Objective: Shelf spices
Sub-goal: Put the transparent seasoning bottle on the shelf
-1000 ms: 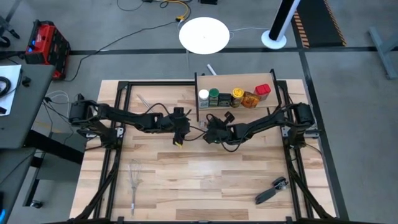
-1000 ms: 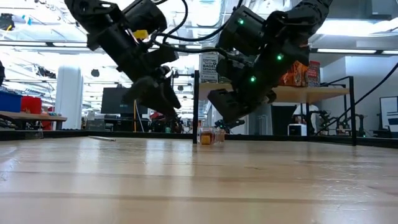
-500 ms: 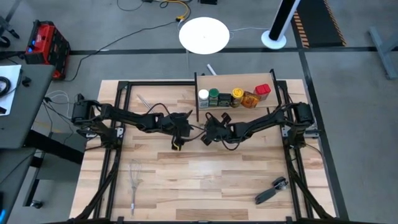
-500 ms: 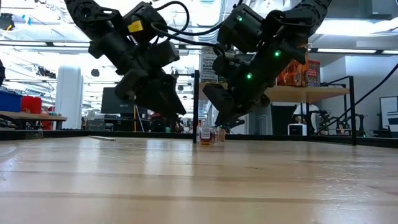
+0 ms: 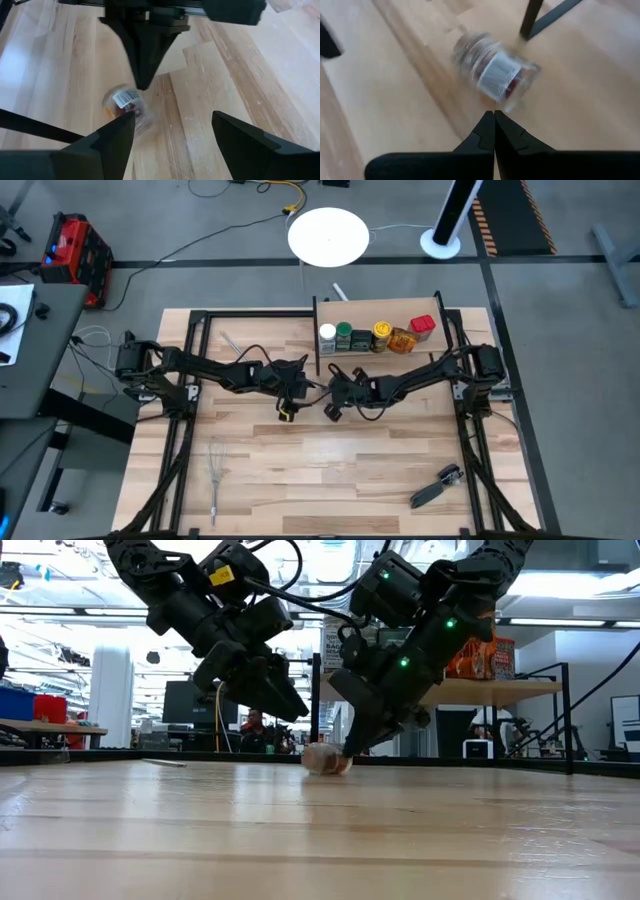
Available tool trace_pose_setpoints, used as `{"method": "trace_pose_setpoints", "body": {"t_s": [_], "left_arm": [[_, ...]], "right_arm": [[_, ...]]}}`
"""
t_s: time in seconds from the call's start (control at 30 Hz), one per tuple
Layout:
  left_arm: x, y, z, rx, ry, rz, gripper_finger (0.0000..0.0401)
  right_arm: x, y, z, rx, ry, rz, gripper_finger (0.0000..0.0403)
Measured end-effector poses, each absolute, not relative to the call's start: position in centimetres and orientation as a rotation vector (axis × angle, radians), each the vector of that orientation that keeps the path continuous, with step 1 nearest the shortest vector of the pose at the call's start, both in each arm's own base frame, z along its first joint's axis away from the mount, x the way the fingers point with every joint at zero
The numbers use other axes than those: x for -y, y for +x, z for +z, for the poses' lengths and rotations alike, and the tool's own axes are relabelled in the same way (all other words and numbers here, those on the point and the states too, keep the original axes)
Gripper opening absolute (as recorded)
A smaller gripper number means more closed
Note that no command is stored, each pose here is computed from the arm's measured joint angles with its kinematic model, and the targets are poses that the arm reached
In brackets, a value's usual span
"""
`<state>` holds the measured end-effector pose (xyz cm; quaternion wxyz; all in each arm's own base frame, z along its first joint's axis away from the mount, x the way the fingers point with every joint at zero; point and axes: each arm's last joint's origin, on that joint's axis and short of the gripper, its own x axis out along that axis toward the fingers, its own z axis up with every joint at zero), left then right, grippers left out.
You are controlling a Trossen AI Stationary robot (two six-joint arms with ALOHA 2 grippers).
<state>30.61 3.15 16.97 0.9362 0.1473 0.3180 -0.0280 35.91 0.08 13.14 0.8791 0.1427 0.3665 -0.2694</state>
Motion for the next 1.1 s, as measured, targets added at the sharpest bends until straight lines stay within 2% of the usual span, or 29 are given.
{"method": "trace_pose_setpoints", "body": {"t_s": [0.6,0.77,1.1], "left_arm": [[-4.0,30.2,16.5,-0.716,0.293,-0.013,0.0256],[-4.1,30.2,16.5,-0.716,0.284,-0.016,0.0256],[-4.0,30.0,16.3,-0.748,0.277,-0.022,0.0256]], "right_arm": [[1.0,35.5,13.6,-0.707,0.172,-0.757,0.0003],[1.8,36.0,13.6,-0.689,0.226,-0.696,0.0003],[0.2,36.4,13.7,-0.708,0.285,-0.532,0.0003]]}}
